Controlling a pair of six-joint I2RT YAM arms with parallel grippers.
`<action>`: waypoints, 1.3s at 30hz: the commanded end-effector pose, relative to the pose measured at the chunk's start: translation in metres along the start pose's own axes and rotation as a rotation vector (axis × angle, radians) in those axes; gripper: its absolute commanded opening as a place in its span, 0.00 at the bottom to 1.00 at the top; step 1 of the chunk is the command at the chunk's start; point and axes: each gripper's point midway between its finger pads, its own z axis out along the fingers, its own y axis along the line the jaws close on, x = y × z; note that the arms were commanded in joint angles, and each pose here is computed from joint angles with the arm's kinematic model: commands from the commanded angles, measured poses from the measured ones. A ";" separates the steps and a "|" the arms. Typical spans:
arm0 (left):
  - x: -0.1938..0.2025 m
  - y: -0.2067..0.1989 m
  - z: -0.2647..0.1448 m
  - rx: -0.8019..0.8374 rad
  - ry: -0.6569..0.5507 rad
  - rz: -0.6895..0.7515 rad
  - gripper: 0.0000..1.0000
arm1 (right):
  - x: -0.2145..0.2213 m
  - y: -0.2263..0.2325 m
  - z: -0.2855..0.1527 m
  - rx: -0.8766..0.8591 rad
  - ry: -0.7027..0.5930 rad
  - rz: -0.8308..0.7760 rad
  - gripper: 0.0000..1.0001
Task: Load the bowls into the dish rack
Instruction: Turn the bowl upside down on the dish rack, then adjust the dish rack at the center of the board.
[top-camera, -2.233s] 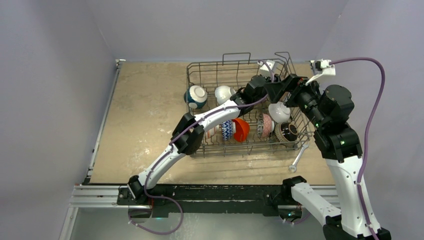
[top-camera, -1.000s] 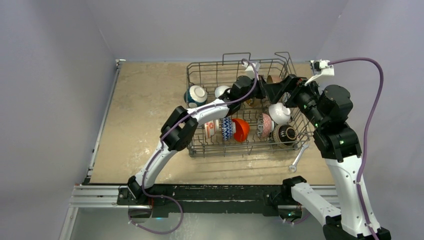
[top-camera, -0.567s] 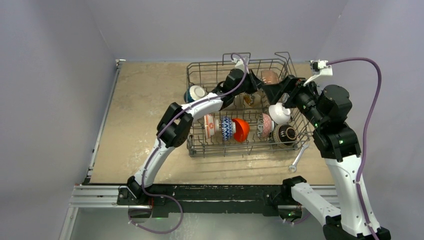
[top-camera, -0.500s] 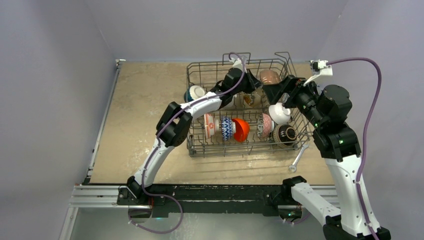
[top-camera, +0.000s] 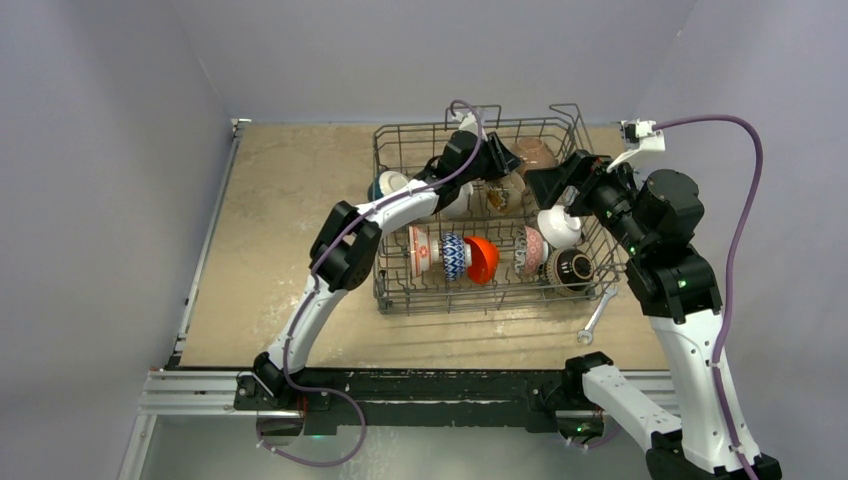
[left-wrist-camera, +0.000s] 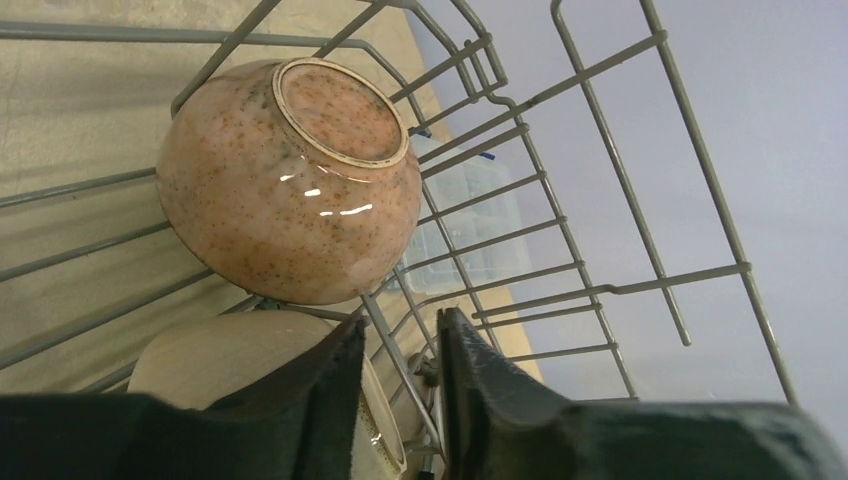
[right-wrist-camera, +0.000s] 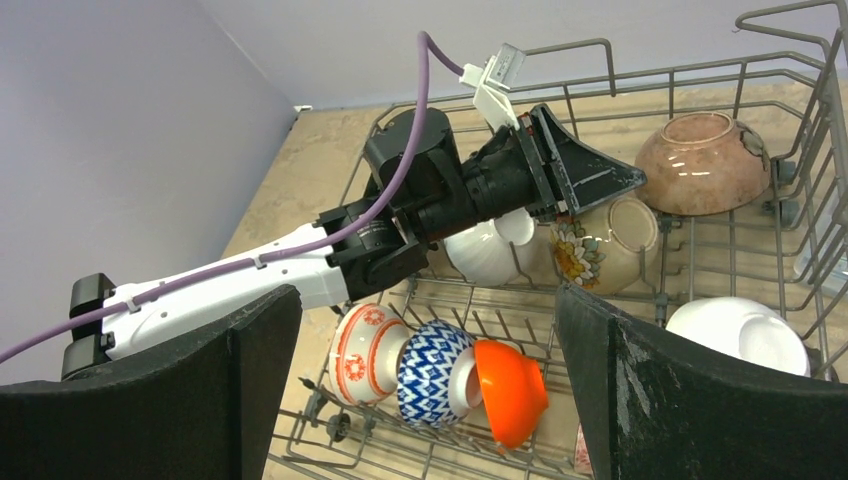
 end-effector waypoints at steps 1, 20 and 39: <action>-0.037 -0.057 -0.017 0.138 -0.087 0.054 0.35 | -0.004 0.005 0.003 -0.034 -0.016 -0.017 0.99; -0.180 -0.041 -0.202 -0.017 -0.350 0.337 0.91 | 0.012 0.017 0.037 -0.151 0.088 -0.018 0.99; -0.091 0.128 -0.422 -0.669 -0.314 0.329 0.99 | -0.004 -0.111 0.105 0.139 0.049 0.114 0.99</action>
